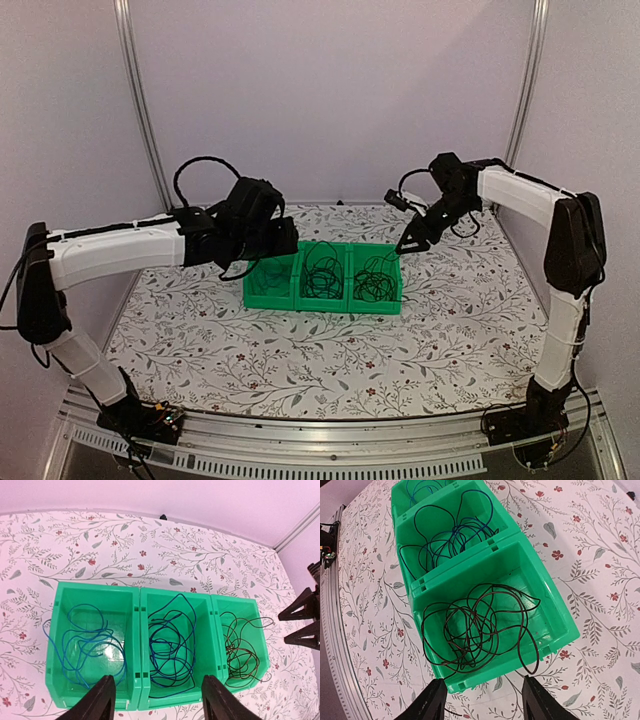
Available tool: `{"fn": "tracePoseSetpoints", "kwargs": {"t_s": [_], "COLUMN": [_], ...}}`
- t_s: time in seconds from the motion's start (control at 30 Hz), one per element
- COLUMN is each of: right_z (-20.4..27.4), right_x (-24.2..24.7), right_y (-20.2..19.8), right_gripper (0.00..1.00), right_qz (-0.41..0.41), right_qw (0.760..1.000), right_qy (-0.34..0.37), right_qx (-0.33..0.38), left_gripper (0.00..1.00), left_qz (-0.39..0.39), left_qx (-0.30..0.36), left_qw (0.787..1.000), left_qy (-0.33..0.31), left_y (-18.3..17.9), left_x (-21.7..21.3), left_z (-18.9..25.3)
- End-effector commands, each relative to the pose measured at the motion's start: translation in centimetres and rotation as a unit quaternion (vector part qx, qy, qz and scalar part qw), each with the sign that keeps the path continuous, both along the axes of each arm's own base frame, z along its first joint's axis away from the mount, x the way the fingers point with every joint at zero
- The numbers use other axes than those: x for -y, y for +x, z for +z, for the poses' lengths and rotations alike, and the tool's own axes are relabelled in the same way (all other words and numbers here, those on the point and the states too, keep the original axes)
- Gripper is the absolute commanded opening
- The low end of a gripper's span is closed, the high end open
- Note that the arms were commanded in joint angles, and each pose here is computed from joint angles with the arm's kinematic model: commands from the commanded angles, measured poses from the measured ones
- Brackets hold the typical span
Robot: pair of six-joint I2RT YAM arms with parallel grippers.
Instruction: Untangle the cables
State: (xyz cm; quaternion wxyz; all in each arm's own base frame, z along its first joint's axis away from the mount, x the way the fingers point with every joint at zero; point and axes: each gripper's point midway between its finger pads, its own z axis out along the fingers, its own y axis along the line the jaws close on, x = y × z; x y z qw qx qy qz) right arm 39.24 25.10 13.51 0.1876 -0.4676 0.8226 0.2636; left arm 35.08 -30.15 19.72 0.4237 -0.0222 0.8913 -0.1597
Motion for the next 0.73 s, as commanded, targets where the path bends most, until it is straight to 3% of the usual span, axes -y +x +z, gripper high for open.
{"fn": "tracePoseSetpoints", "kwargs": {"t_s": [0.0,0.17,0.2,0.23,0.27,0.33,0.4,0.53,0.7], "right_z": [6.0,12.6,14.8,16.3,18.1,21.0,23.2,24.4,22.4], "right_x": [1.3,2.6,3.2,4.0,5.4,8.3,9.6,12.8,13.9], "right_y": [-0.5,1.2,1.7,2.6,3.5,4.5,4.3,6.0,7.0], "right_gripper": [0.57,0.62,0.67,0.87,0.97,0.99,0.99,0.99,0.99], "right_qz": [-0.007,-0.026,-0.038,-0.055,-0.087,-0.164,-0.178,-0.314,-0.352], "right_qw": [0.999,0.990,0.984,0.978,0.968,0.947,0.929,0.884,0.881], "right_qy": [0.021,0.070,0.089,0.101,0.109,0.153,0.208,0.209,0.179], "right_qx": [0.038,0.117,0.147,0.176,0.208,0.230,0.249,0.277,0.261], "left_gripper": [0.66,0.68,0.67,0.67,0.67,0.67,0.67,0.67,0.67], "left_qz": [0.010,0.031,0.037,0.043,0.047,0.050,0.046,0.042,0.031], "left_qx": [0.029,0.036,0.039,0.043,0.051,0.076,0.103,0.133,0.146], "left_qw": [0.999,0.998,0.998,0.998,0.997,0.995,0.993,0.988,0.986], "left_qy": [0.033,0.029,0.028,0.026,0.026,0.032,0.046,0.068,0.072], "left_y": [0.4,1.7,1.9,2.1,2.3,2.5,2.6,3.0,3.2], "left_x": [-2.3,-5.2,-5.9,-6.6,-7.1,-8.0,-8.6,-9.4,-9.2], "left_z": [2.8,5.1,5.8,6.5,7.3,9.4,11.3,13.8,15.0]}}
